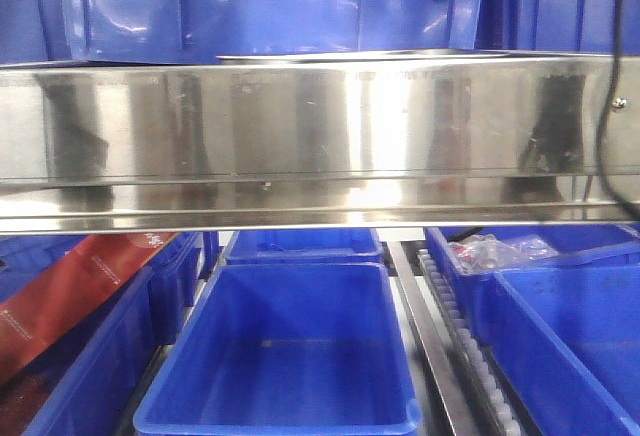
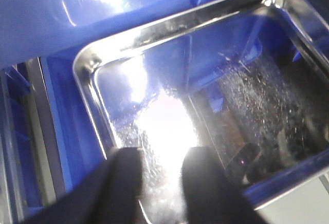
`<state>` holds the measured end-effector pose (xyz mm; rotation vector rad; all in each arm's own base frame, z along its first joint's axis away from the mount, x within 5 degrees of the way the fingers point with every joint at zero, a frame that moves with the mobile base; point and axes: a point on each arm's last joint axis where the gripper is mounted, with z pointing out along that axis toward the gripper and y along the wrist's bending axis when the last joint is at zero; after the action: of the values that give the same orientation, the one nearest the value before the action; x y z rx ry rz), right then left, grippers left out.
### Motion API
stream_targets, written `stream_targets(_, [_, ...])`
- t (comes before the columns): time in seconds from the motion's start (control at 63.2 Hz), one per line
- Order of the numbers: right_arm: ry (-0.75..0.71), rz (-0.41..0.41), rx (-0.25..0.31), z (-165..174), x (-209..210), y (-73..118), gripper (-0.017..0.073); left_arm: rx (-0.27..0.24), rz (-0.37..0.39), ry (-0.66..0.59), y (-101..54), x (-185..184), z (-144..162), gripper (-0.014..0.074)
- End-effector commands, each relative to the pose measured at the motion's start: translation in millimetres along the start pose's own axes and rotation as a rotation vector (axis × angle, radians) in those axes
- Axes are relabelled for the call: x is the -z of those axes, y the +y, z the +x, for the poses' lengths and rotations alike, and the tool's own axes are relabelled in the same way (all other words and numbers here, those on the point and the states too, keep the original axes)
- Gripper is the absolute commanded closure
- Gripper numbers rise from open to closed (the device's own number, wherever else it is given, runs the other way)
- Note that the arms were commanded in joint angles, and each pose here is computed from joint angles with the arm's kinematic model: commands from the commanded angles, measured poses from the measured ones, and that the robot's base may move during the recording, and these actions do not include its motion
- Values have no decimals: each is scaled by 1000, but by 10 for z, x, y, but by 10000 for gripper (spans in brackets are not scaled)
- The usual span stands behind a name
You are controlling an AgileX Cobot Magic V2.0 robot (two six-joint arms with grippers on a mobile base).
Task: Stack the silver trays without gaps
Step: 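Close both grippers on opposite rims of the silver tray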
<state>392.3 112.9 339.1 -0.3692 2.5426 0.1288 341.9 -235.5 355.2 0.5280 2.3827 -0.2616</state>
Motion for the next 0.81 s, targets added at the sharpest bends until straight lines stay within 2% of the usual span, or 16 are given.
stream_targets(0.0, [-8, 10, 11, -21, -25, -5, 148, 6, 7, -47, -13, 42, -54, 314])
stream_targets(0.079, [1, 10, -1, -18, -74, -6, 138, 7, 5, -59, 1, 30, -66, 223])
stream_targets(0.206, [14, 14, -7, -11, -146, -36, 176, 44, -6, -26, 55, -57, -42, 160])
stream_targets(0.364, [30, 16, -51, 0, -228, -116, 193, 43, -29, 75, 72, -260, 60, 159])
stream_targets(0.475, [42, 1, -76, 8, -292, -143, 193, 64, -37, 105, 73, -360, 97, 159])
stream_targets(0.791, [34, -8, -84, -3, -411, -139, 193, 99, -45, 121, 80, -434, 120, 159])
